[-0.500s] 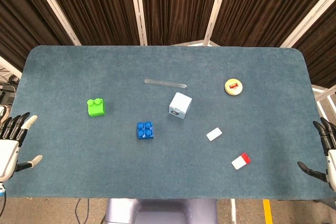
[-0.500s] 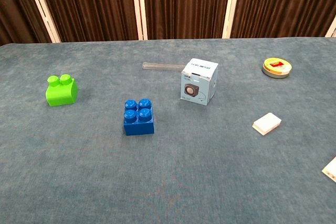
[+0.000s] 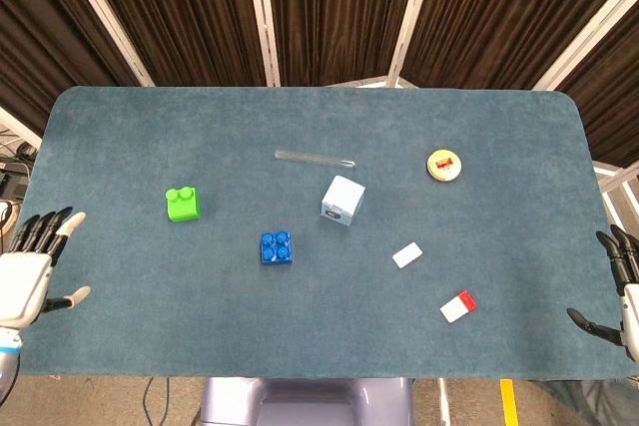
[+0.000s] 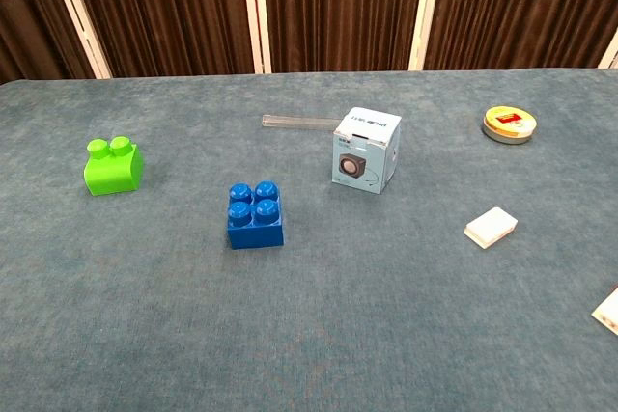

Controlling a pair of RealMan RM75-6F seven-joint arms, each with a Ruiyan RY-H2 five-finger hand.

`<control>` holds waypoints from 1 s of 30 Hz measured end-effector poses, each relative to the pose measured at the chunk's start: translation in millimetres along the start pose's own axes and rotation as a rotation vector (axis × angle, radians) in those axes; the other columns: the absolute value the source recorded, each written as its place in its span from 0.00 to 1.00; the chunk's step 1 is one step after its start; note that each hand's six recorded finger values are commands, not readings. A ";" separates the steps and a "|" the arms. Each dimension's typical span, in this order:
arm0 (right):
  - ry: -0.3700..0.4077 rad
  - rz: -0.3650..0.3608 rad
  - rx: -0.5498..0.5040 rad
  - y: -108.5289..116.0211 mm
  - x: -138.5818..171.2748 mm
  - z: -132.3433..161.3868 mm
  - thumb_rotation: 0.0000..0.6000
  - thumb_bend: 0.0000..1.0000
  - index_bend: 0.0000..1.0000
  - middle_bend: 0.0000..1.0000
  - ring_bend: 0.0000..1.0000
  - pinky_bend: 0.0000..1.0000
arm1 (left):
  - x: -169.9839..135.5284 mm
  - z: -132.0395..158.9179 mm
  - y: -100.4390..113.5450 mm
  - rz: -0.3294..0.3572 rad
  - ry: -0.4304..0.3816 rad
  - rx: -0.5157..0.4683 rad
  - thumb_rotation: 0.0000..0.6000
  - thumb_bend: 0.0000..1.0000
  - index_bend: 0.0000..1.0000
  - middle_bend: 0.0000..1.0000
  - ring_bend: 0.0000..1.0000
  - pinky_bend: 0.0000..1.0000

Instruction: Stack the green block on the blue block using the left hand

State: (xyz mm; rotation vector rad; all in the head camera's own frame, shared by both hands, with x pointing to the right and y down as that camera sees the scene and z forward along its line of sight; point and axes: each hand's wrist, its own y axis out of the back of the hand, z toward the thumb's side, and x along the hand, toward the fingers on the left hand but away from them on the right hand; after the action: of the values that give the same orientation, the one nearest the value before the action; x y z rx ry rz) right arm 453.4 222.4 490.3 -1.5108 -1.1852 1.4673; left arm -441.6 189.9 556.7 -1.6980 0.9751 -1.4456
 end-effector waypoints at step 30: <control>-0.137 0.082 0.058 -22.8 -18.2 -29.5 1.00 0.00 0.04 0.00 0.00 0.00 | 218.5 64.4 -105.6 -0.269 -0.008 0.101 1.00 0.18 0.23 0.27 0.24 0.25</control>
State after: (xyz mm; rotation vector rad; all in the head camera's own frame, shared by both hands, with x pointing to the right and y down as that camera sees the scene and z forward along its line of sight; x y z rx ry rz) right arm 480.7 215.9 520.9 -1.4543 -1.1612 1.6686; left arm -345.6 50.7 742.3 -1.8105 0.6751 -1.6280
